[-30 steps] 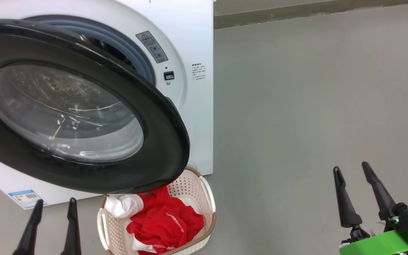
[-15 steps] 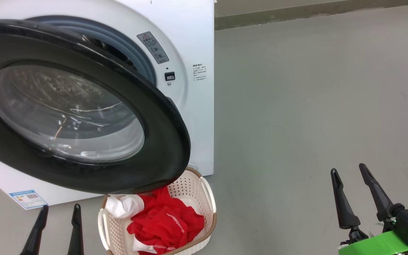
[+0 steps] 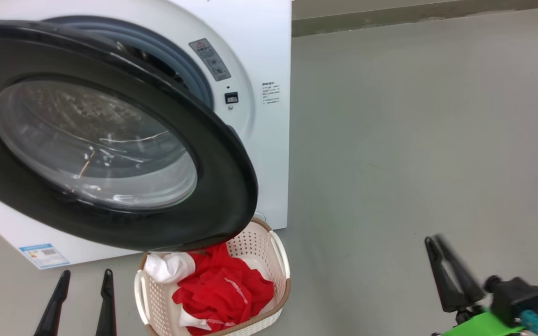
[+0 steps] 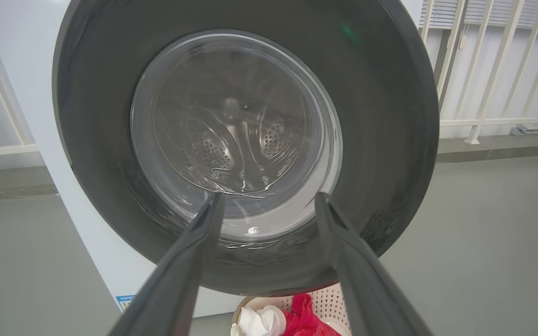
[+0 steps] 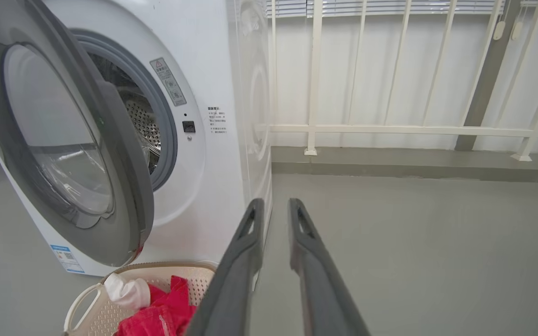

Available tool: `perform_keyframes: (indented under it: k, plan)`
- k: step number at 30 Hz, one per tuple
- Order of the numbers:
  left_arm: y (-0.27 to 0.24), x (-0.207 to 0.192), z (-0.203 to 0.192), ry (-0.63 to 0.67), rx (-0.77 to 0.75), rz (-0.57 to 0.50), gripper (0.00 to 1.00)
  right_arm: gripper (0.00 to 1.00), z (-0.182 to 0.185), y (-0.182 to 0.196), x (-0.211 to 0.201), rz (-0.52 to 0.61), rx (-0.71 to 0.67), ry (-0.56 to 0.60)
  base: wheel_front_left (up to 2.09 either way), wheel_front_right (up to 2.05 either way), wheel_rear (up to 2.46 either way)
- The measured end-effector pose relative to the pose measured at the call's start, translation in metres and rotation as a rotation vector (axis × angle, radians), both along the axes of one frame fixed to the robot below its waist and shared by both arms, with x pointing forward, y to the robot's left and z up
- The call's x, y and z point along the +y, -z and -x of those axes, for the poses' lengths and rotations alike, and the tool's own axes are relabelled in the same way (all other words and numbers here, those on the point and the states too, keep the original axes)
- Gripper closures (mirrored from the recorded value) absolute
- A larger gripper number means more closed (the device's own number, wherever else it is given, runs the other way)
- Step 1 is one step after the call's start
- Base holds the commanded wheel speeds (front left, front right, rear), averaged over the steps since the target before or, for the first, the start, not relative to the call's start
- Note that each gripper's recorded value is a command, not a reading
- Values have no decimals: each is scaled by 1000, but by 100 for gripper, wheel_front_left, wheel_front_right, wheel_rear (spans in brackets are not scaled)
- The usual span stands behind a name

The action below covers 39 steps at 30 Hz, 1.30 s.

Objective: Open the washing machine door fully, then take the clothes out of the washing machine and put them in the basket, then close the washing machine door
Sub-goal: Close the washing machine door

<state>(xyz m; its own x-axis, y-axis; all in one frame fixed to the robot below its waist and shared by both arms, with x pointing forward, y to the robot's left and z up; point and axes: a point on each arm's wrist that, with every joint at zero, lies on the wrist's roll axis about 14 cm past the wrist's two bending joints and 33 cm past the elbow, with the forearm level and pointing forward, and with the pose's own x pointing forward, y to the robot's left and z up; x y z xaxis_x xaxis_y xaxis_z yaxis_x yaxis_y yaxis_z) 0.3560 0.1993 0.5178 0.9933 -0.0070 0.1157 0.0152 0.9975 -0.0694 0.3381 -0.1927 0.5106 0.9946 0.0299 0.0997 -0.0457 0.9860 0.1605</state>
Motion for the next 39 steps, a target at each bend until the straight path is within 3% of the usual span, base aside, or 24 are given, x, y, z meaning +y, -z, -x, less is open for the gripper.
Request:
perform_keyframes:
  k: [4,21,25,30,39]
  plan:
    - [2,3,2,-10,7,2,0,100,-9,17,21,-3,55,-76,0,0,0]
    - [-2,28,-4,-97,-7,34,0,100,-80,-1,183,18,38,-612,0,0,0]
    - [-6,32,-7,-112,-20,40,0,100,-96,-1,201,39,44,-679,0,0,0]
    - [-9,40,-12,-138,-40,128,0,100,-113,4,224,57,60,-764,0,0,0]
    - [7,53,-14,-203,3,162,0,100,-158,4,237,77,37,-811,0,0,0]
